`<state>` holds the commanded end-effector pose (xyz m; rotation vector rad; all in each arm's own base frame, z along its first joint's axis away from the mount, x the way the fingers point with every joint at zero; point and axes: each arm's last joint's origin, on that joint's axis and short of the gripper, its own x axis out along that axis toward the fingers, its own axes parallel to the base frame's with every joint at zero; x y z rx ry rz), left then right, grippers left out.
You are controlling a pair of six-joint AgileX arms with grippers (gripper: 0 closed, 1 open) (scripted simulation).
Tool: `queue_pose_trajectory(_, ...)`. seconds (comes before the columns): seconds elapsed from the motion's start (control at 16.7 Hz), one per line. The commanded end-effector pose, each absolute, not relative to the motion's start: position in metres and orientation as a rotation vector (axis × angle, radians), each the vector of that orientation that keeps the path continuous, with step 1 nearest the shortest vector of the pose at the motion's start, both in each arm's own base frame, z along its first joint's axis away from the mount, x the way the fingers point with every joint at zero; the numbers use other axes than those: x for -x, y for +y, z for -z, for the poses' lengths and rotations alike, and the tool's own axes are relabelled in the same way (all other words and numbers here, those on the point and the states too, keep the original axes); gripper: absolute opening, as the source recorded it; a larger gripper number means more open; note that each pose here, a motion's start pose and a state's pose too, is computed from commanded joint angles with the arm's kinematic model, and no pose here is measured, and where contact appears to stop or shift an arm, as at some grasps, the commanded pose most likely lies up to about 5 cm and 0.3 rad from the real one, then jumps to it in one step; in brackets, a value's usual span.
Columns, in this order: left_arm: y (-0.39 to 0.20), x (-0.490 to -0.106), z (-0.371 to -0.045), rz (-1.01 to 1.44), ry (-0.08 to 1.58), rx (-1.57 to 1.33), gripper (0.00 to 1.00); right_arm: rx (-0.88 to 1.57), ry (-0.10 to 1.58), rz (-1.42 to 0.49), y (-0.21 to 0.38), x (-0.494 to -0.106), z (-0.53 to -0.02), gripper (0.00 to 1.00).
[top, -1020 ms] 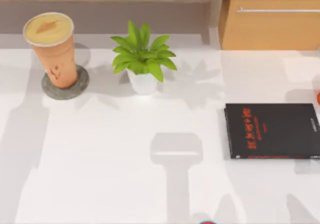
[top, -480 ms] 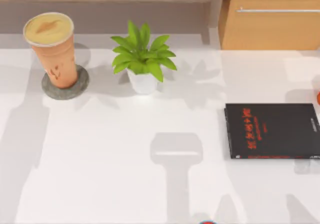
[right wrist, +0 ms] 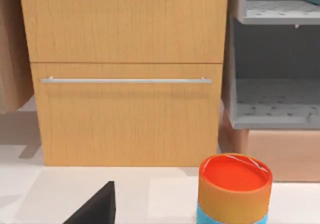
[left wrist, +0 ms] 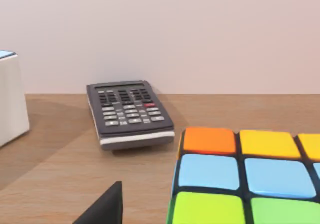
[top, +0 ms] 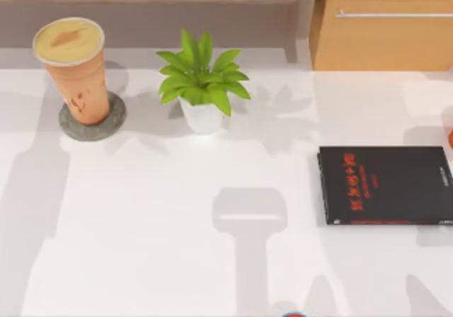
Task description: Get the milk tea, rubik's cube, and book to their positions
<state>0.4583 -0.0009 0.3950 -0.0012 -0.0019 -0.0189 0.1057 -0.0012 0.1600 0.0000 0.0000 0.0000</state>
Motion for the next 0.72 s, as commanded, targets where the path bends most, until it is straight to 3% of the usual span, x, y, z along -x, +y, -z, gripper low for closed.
queue_pose_trajectory(0.72,0.0,-0.428,-0.395,0.018,-0.003,0.001,1.0,0.0,0.0,0.0,-0.001,-0.106,-0.16,1.0)
